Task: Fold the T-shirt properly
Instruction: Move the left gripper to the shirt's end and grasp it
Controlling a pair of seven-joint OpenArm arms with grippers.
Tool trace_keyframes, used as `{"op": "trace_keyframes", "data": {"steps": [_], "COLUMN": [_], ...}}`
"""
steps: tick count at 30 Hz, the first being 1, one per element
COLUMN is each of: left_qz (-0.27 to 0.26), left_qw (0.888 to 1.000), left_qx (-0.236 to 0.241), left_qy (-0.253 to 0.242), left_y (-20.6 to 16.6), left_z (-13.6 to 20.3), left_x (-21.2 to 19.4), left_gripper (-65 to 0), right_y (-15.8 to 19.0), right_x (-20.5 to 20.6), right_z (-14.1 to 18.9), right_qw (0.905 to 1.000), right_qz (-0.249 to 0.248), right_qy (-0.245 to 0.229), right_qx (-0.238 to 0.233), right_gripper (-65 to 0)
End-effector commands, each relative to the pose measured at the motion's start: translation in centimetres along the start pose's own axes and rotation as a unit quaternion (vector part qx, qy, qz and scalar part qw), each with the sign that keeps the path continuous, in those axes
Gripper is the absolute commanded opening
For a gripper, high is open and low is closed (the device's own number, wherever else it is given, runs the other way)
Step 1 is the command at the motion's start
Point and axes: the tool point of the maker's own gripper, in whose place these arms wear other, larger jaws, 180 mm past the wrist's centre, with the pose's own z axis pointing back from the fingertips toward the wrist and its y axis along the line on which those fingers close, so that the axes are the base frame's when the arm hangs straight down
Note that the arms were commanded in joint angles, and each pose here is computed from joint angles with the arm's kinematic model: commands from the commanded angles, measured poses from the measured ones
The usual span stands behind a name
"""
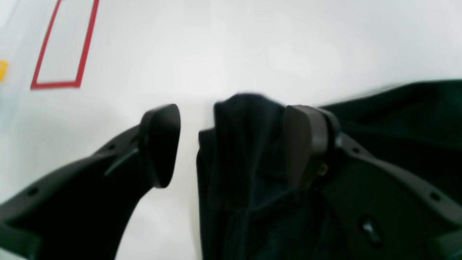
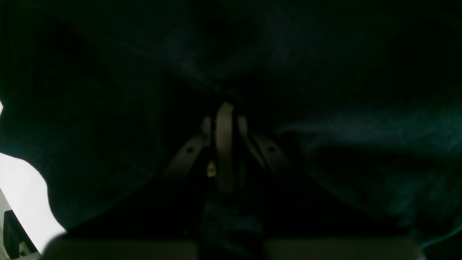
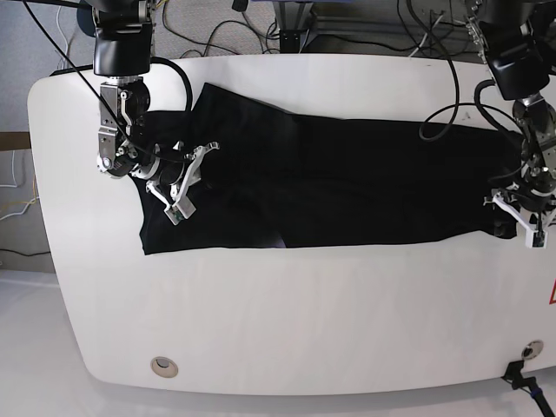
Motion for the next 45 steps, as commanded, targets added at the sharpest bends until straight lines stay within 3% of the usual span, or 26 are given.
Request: {"op": "trace_keyframes", "data": {"steps": [1,8,10,15,16,23,31,45], "left_qz": [-0.001,0.002,0.002,-0.013,-0.014,-0.016,-0.057,-0.103], "left_qw": [1.0,1.0,1.0,0.999,0.999,0.999,0.996,0.994], "left_qx": [0.007,0.004,0.003,-0.01,-0.011,-0.007,0.031,0.027], "left_qy": [-0.024,-0.023,-0.025,-0.034,-0.034,-0.039,-0.061,0.037], "left_y": [1.0,0.7,0.7,-0.5,-0.6,-0.2,2.7,3.2], "left_z": [0.1,0.0,0.0,-0.6,-0.6,-0.4,3.2,6.4], "left_x": [1.8,1.6,1.8,3.3,3.3,3.7,4.2,-4.9], "left_gripper": [-22.6,-23.7,-31.1,-62.0,-65.0,-65.0,-65.0,-65.0], "right_y": [-1.0,-1.0,-1.0,-1.0,-1.0,-1.0,-1.3,-0.6], "right_x": [-2.6,-2.6,-2.6,-2.6,-2.6,-2.6,-2.9,-3.0], "right_z": [0.2,0.2,0.2,0.2,0.2,0.2,0.2,-0.6], "right_qw": [0.9977,0.9977,0.9977,0.9977,0.9977,0.9977,0.9969,0.9961], "right_qz": [0.007,0.007,0.007,0.007,0.007,0.007,0.011,0.018], "right_qy": [0.063,0.063,0.063,0.062,0.062,0.062,0.071,0.078], "right_qx": [-0.024,-0.024,-0.024,-0.025,-0.025,-0.025,-0.033,-0.036], "right_gripper": [-65.0,-65.0,-65.0,-65.0,-65.0,-65.0,-65.0,-65.0]}}
